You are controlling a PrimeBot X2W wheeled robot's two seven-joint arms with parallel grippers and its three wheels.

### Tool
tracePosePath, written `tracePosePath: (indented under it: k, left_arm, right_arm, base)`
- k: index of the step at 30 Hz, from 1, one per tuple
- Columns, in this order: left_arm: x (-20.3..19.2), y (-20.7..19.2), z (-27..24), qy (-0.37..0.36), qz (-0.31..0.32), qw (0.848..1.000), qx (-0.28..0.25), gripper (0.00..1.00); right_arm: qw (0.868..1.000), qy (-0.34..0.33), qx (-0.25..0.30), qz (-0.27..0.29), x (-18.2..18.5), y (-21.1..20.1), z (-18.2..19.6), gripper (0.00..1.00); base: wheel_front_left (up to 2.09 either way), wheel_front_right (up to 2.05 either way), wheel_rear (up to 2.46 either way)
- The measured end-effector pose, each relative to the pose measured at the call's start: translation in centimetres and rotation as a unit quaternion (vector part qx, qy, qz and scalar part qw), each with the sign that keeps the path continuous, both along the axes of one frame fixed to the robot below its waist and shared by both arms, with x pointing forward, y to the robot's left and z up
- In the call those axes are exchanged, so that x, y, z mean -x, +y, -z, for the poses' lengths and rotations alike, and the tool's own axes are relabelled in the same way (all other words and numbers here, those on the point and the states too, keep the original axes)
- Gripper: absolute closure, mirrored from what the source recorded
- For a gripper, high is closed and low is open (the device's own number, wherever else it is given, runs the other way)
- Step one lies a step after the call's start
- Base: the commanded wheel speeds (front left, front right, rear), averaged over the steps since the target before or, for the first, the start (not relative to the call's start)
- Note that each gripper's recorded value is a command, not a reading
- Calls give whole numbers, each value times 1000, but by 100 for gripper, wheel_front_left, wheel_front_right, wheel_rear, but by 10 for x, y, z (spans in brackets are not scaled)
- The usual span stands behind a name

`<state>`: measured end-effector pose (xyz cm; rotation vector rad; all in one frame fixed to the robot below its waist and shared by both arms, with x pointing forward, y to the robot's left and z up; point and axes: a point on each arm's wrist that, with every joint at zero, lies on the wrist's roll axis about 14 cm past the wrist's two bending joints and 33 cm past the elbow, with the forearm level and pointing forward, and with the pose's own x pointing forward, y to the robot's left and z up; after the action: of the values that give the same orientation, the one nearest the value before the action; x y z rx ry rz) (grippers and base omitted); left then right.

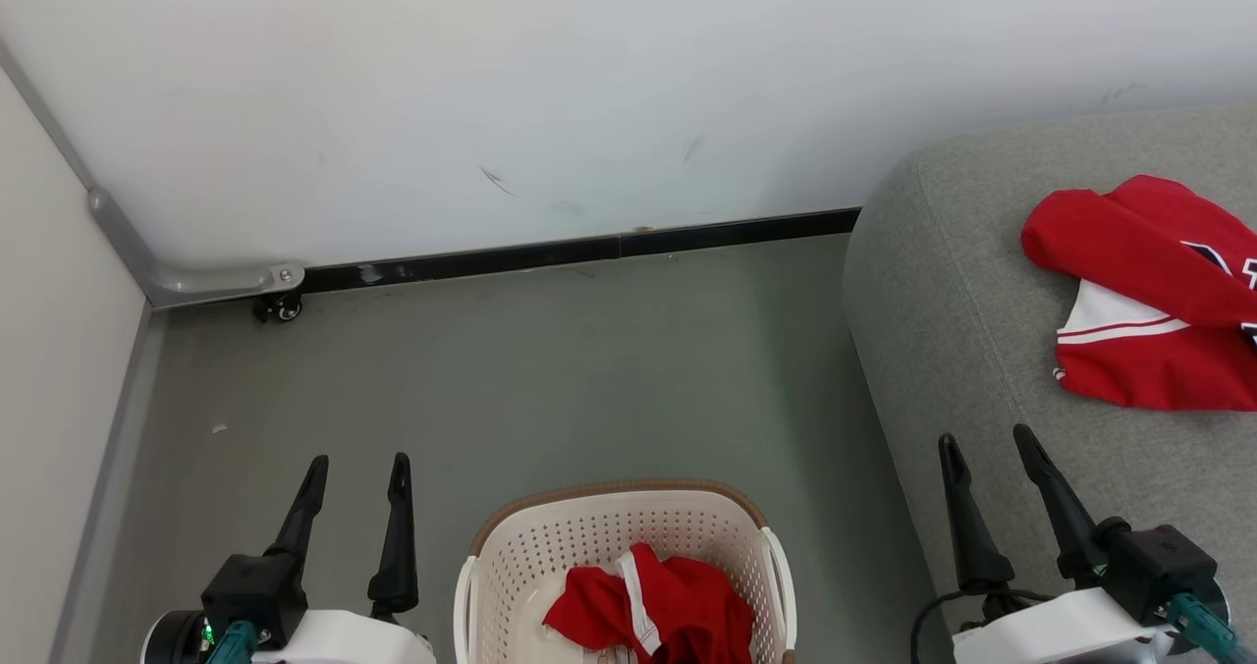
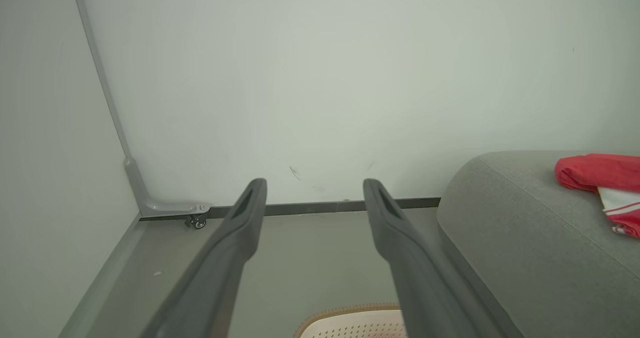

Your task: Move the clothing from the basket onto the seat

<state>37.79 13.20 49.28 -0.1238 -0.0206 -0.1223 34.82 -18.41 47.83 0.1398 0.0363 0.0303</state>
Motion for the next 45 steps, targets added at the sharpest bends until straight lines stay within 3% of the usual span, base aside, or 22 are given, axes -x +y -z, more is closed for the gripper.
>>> tracePosePath:
  k: [28, 45]
  left_arm:
    - [1, 4, 1, 2, -7, 1000, 2, 0]
    - [-14, -28, 17, 21, 56, 998, -19, 0]
  right_arm:
    - [1000, 0, 0, 5, -3, -3, 0, 0]
    - [1000, 13, 12, 6, -10, -5, 8, 0]
  base:
    - [0, 0, 0]
    - [0, 0, 0]
